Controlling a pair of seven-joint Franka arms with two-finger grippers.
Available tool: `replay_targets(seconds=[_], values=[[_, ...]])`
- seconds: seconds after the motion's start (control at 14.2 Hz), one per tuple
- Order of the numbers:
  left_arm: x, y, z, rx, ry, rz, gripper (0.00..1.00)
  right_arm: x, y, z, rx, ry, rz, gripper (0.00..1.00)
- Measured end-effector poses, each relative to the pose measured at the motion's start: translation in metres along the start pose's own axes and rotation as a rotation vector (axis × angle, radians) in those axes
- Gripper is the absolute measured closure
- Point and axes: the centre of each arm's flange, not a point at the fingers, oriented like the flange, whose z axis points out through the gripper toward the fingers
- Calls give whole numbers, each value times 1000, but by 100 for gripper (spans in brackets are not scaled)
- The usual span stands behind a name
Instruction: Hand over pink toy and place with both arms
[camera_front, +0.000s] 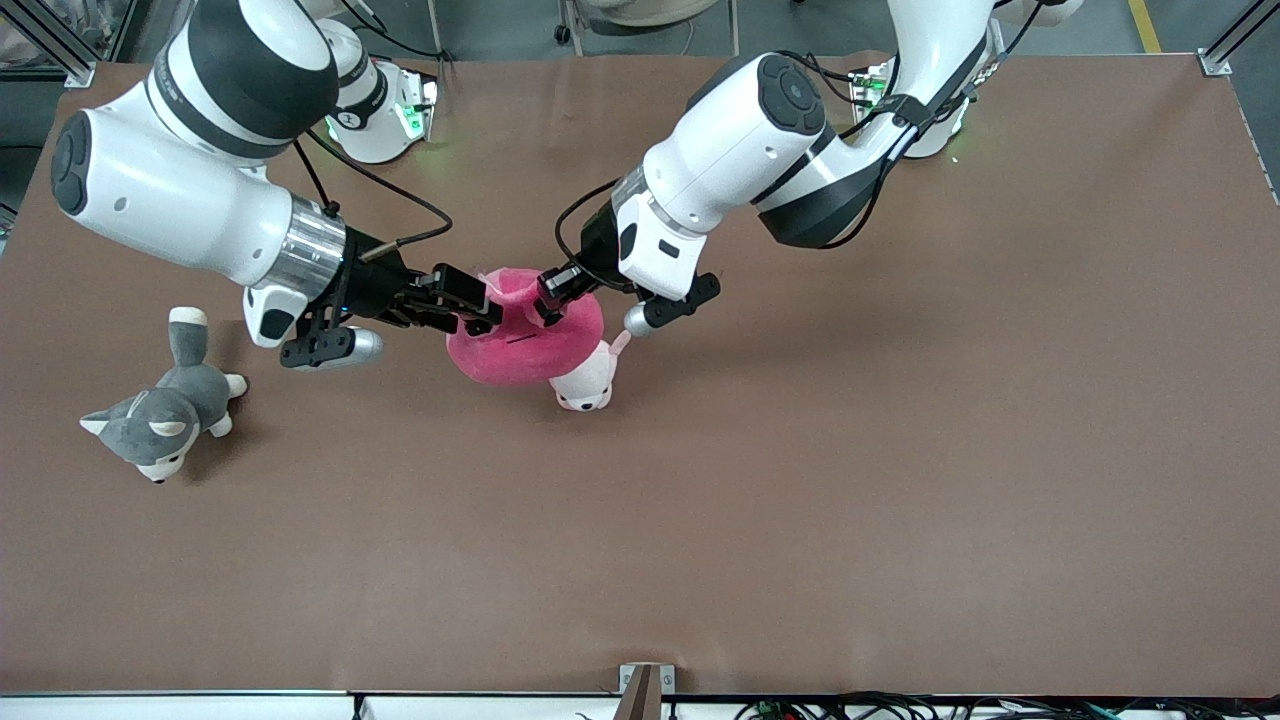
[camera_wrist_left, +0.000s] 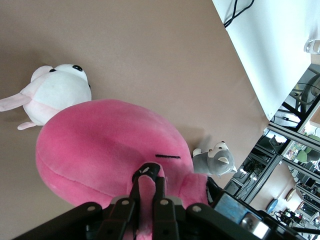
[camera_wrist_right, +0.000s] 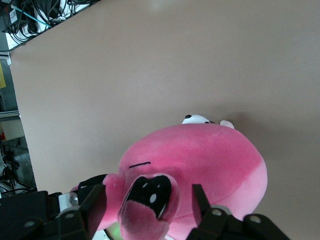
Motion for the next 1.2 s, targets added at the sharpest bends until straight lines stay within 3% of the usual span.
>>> replay_targets(seconds=[0.35,0.42,0.49,0.78,0.99,1.13,1.2], values=[[0,1,-1,-7,1,0,89,-3,-3,5,-8,-13,-9,34],[0,2,-2,-10,2,0,89,-4,-4,6,-16,-14,-14,42],[0,2,-2,-12,3,0,89,-5,-4,7,-25,-15,-20,42],[1,3,-1,-26,5,-1,89,-9,-4,11,-43,-49,-25,81],[2,2,1,-25,4,-3,90,-9,-3,10,-43,-48,-23,85],[3,2,2,-28,5,-4,76,-9,-3,10,-43,-48,-23,85],[3,2,2,-30,5,-4,63,-9,-3,10,-43,-48,-23,85]])
